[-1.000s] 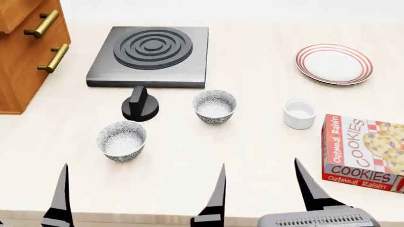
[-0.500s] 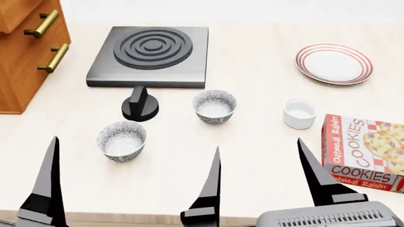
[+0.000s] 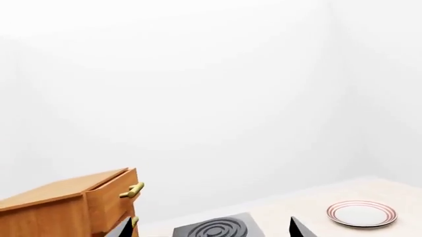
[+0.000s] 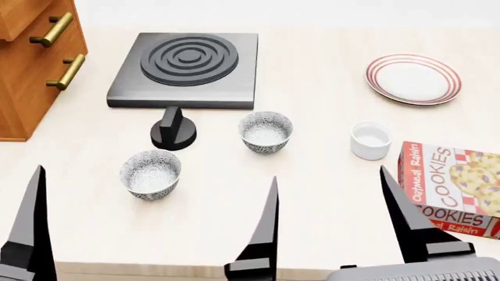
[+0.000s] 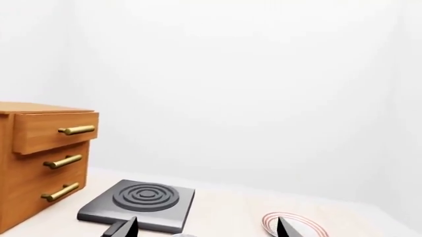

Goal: Pick the akita bowl next to the ramekin and place it on the plate.

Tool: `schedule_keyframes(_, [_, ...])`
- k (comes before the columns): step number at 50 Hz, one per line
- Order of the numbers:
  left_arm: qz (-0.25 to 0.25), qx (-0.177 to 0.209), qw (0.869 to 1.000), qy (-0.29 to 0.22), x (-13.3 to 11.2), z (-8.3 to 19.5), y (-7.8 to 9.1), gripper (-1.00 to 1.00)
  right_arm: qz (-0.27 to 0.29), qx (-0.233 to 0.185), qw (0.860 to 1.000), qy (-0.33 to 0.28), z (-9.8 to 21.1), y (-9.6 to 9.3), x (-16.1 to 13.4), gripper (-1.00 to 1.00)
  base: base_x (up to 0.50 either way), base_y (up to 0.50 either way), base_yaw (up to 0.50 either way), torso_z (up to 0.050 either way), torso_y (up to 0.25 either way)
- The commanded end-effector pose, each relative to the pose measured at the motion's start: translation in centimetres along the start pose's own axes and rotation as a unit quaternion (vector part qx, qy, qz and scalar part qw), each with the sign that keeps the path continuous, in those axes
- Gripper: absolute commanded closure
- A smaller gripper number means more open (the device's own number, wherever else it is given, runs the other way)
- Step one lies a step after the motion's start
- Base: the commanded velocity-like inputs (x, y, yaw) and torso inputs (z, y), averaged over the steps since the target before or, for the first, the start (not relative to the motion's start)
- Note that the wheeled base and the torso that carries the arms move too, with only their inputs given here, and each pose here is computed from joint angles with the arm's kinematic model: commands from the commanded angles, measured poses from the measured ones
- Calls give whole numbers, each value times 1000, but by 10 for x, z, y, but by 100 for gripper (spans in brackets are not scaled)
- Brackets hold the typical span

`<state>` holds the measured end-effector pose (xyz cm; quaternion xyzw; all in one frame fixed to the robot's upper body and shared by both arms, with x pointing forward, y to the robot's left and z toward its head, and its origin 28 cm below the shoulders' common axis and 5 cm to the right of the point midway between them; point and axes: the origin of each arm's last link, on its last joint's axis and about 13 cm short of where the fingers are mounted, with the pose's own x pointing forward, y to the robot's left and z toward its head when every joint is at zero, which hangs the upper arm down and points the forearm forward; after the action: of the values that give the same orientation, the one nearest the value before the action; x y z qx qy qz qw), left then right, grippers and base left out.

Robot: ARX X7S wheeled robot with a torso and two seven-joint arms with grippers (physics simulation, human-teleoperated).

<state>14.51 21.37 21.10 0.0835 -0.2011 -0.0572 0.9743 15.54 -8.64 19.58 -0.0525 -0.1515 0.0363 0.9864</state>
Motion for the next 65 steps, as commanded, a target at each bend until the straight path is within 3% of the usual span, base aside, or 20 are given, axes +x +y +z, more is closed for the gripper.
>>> schedule_keyframes(1, [21,-3,1000,2,-2,2,4,-100,-10,-1,1000,-7,2,-2,-2,-100,0,0,0,0,0])
schedule_keyframes(65, [30,-1,1000,-1,-1,4,4,-100,-17,11,1000,-7,1,-4,-3,-100,97,0,0,0,0])
